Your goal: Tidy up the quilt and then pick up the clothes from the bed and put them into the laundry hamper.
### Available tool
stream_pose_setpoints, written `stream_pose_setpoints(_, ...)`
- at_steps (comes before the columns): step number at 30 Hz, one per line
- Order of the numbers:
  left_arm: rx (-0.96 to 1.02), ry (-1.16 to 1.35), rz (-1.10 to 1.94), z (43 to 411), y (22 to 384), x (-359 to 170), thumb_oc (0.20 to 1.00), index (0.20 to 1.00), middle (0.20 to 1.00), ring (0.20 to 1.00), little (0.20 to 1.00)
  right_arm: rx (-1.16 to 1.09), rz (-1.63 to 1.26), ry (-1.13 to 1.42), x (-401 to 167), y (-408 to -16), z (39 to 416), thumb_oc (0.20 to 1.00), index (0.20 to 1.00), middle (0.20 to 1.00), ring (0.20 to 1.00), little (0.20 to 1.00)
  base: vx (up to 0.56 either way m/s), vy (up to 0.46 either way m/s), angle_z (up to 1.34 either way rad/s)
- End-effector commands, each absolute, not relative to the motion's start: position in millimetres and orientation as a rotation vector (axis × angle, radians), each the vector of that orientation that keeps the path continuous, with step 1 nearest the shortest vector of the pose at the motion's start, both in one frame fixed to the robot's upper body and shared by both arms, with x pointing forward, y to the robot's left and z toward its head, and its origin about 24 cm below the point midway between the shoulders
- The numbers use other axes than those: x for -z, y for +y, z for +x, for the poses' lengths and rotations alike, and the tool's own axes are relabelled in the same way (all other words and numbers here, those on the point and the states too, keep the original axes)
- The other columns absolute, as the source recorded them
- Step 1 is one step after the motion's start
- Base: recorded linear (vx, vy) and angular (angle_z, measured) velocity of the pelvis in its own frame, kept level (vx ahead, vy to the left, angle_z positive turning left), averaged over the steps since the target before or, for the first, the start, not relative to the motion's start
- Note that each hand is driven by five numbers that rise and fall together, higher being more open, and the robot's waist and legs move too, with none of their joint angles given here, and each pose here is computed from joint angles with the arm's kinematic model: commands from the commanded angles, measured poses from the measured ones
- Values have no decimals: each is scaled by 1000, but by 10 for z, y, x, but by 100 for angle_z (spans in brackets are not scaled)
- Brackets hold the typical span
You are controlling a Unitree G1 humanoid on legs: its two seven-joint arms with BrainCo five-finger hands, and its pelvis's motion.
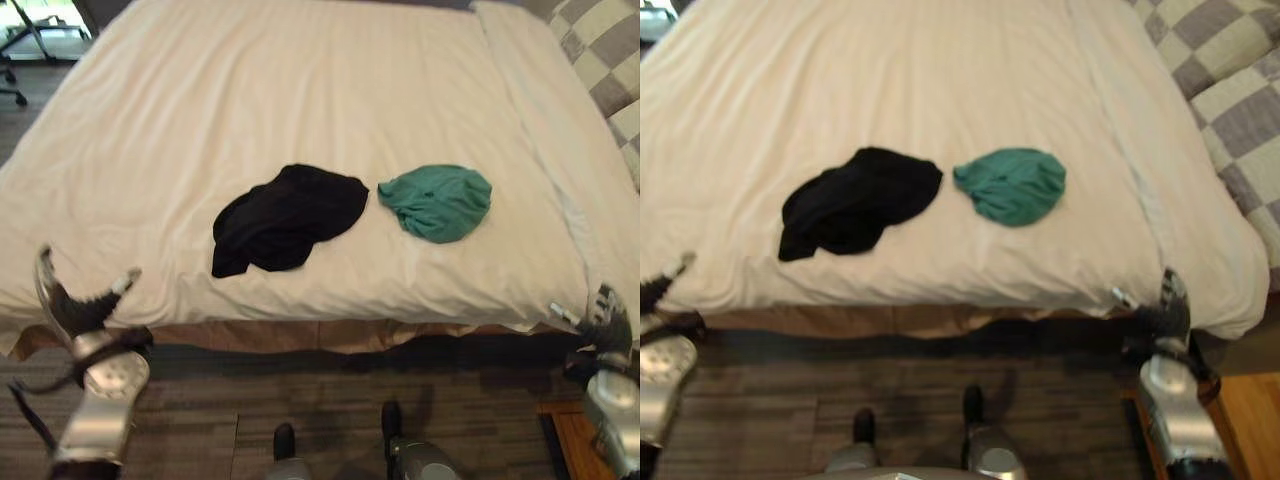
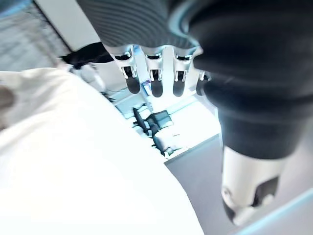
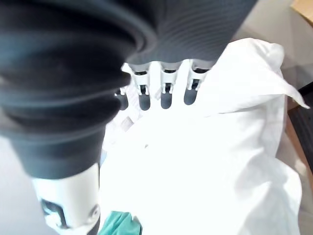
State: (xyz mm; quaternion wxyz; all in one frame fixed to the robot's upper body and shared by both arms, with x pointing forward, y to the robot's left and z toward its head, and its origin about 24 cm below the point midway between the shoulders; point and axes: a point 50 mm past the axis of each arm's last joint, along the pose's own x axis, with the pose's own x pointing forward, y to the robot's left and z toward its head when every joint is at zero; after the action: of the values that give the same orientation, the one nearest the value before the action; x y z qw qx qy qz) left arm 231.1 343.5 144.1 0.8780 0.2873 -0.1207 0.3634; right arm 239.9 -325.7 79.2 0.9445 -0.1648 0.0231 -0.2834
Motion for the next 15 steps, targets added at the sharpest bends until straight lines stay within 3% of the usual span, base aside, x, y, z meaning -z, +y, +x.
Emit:
stream_pose_setpoints(1,-714,-566,742,2643,3288,-2457,1000,1000,1000,1000,1000,483,-407,-212,-1709,-2987,3018,1000,1000,1000,1000,1000,-84,-139,-5)
stream_pose_setpoints(5,-634,-697,857,2909,3040,-3111,1000,1000,1000,1000,1000,444,-478,-278,-2364,-2808,3420,1000,1000,1000,1000,1000,-76,-212,-2)
stream_pose_setpoints(9,-476,-727,1005,3464,2584,-3729,1000,1000,1000,1000,1000,465,-497,-316,-2947,-2501,3895,1000,1000,1000,1000,1000,-61,-294,6)
stream_pose_setpoints(15,-373,-712,1088,3715,2233,-3800,1000,1000,1000,1000,1000,494,-514,-334,-3291,-2282,4018,1000,1000,1000,1000,1000,-70,-194,3)
